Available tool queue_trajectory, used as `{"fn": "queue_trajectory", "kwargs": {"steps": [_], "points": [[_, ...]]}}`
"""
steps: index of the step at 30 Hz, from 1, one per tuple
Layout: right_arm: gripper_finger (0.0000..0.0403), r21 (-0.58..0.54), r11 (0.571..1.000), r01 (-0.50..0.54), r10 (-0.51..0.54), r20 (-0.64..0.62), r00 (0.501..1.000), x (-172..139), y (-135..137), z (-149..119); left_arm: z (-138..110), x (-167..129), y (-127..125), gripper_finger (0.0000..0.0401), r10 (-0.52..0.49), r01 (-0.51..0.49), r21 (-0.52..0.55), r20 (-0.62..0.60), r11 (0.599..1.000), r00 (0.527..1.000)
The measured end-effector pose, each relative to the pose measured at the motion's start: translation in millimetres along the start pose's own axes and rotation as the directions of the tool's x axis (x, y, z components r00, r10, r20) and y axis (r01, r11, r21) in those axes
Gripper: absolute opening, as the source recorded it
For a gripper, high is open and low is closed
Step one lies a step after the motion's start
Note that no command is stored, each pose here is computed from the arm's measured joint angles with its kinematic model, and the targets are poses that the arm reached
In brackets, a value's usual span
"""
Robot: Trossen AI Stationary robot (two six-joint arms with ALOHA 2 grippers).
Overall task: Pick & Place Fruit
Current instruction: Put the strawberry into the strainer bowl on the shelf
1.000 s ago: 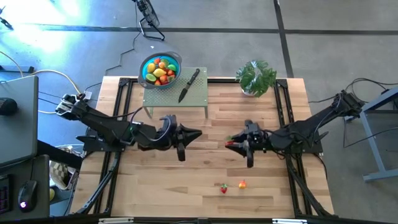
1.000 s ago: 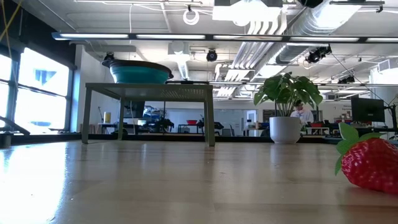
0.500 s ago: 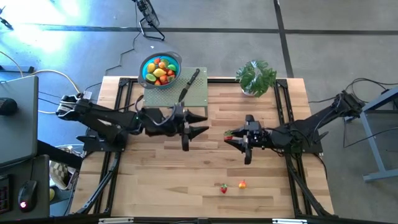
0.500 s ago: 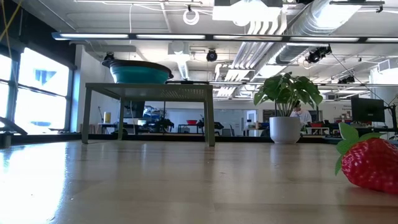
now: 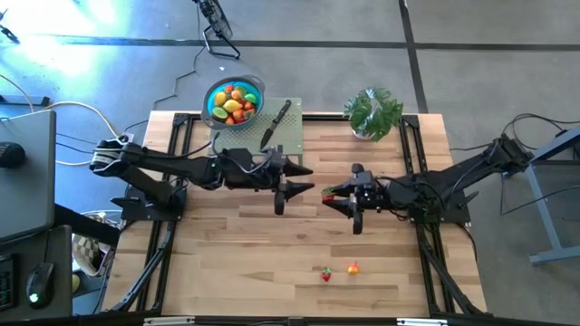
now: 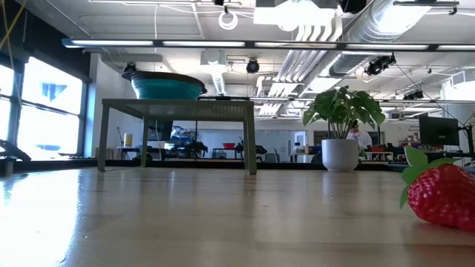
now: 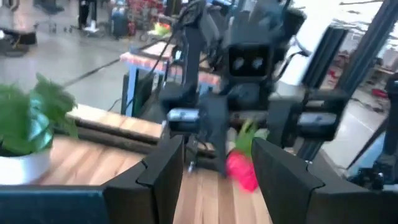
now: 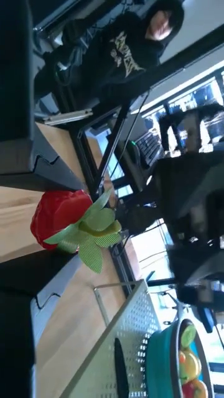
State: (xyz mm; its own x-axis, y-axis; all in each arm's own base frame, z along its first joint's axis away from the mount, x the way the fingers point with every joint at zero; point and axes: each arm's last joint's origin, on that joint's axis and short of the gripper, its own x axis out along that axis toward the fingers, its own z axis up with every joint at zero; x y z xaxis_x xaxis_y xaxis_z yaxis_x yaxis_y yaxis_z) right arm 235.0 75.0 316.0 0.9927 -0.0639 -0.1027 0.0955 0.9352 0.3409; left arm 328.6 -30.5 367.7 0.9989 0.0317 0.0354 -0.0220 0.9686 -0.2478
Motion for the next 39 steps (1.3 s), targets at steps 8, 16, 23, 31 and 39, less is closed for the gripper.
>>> {"fn": "queue_trajectory", "kwargs": {"steps": [8, 16, 23, 31, 39], "points": [[0.0126, 0.022, 0.999, -0.03, 0.03, -0.019, 0.999, 6, -3, -1, 1, 19, -4, 0.0184, -0.042, 0.042, 0.017, -0.017, 0.999, 0.999], [0.0126, 0.016, 1.0, -0.026, 0.027, -0.028, 0.999, 6, -3, -3, -1, 36, -7, 0.0184, -0.062, 0.063, 0.018, -0.043, 0.998, 0.997], [0.0127, 0.014, 1.0, -0.024, 0.025, -0.032, 0.999, 6, -4, -3, 3, 44, -10, 0.0184, -0.075, 0.079, 0.036, -0.085, 0.996, 0.994], [0.0127, 0.013, 1.0, -0.02, 0.02, -0.037, 0.999, 6, -4, -3, -3, 48, -9, 0.0184, -0.07, 0.074, 0.036, -0.105, 0.997, 0.992], [0.0126, 0.013, 1.0, -0.016, 0.017, -0.036, 0.999, 6, -4, -3, -5, 48, -9, 0.0184, -0.064, 0.069, 0.037, -0.124, 0.997, 0.99]]}}
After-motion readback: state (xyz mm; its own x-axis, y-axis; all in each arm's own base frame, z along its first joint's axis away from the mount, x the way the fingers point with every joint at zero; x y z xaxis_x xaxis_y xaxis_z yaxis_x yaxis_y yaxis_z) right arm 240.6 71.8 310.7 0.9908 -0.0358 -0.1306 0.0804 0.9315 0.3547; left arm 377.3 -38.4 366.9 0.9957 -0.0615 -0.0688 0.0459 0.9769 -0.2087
